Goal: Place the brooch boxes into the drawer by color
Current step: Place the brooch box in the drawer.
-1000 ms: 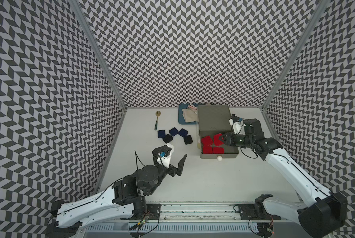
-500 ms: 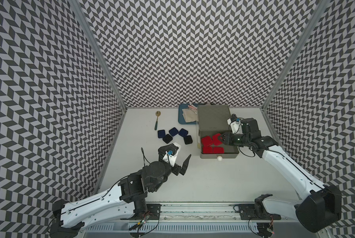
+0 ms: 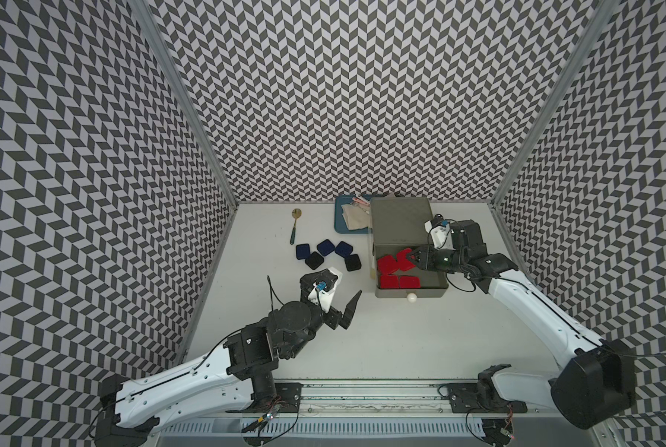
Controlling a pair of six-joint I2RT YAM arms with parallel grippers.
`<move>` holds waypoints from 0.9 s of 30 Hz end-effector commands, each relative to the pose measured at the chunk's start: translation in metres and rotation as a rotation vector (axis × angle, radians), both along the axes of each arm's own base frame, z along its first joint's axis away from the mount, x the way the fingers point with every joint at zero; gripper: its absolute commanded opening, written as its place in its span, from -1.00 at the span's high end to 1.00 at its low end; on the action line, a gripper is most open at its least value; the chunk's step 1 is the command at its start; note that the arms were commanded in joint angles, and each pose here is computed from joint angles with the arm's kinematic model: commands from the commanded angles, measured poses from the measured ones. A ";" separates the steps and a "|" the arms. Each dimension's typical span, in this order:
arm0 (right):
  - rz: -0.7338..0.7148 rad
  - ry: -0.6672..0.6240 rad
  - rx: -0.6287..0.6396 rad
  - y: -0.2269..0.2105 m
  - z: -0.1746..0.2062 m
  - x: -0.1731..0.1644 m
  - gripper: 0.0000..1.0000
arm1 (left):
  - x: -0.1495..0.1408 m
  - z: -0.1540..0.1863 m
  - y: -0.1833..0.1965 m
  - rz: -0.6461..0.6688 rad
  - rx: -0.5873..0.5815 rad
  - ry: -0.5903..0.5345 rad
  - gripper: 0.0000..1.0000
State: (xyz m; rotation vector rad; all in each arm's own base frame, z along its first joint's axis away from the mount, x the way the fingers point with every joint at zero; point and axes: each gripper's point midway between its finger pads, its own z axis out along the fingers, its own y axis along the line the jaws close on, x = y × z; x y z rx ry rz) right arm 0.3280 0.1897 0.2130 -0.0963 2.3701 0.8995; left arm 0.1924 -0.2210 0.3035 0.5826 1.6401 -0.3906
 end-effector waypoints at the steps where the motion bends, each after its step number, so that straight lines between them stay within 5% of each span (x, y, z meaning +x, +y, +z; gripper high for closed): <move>1: -0.007 -0.024 -0.026 -0.002 0.000 0.007 0.23 | -0.001 0.018 0.002 -0.006 -0.053 -0.016 -0.99; 10: -0.033 -0.067 -0.057 -0.010 0.017 0.006 -0.16 | -0.001 0.022 0.000 -0.011 -0.060 -0.017 -0.99; 27: -0.024 -0.276 -0.080 -0.031 0.104 -0.037 -0.26 | 0.002 0.031 0.005 0.016 -0.111 -0.007 -1.00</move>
